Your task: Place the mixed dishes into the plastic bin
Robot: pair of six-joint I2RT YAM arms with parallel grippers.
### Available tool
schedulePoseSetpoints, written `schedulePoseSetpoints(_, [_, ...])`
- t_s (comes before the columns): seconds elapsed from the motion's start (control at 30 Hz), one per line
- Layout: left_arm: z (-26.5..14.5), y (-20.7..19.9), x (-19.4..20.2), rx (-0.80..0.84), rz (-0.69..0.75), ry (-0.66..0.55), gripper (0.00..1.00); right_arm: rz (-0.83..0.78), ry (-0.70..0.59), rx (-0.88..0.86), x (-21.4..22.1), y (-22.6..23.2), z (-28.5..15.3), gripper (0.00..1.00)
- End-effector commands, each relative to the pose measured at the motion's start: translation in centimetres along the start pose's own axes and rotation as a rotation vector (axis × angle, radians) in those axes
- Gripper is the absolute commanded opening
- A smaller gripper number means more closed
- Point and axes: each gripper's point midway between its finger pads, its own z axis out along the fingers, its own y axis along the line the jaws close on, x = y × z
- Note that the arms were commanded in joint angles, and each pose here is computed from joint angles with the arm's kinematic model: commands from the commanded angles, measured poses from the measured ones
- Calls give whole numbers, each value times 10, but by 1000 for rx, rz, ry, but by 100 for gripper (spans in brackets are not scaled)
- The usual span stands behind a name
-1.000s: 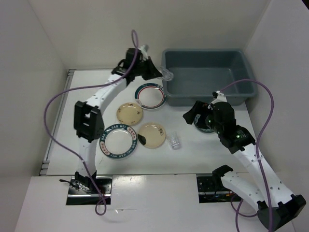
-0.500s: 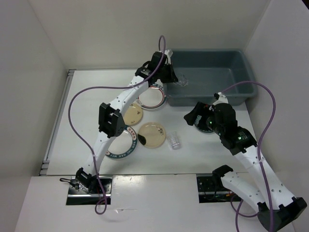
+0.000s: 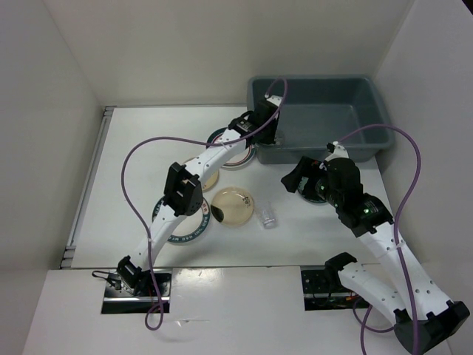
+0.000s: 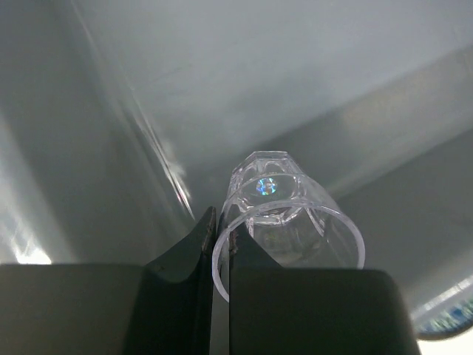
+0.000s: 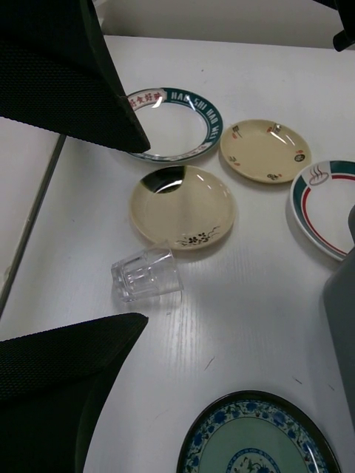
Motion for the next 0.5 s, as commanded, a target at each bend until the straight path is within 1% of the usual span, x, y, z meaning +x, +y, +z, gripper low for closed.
schedulePoseSetpoints(0.0, [7, 22, -7, -85, 65, -36, 7, 5, -2, 0, -2, 1, -1, 94])
schedulePoseSetpoints(0.17, [23, 37, 12, -151, 95, -9, 16, 5, -2, 0, -2, 1, -1, 94])
schedulePoseSetpoints(0.3, [29, 44, 21, -176, 109, 5, 28, 5, -2, 0, -2, 1, -1, 94])
schedulePoseSetpoints(0.33, [29, 44, 21, -176, 109, 5, 28, 5, -2, 0, -2, 1, -1, 94])
schedulePoseSetpoints(0.47, [29, 45, 18, -184, 107, -6, 35, 5, -2, 0, -2, 1, -1, 94])
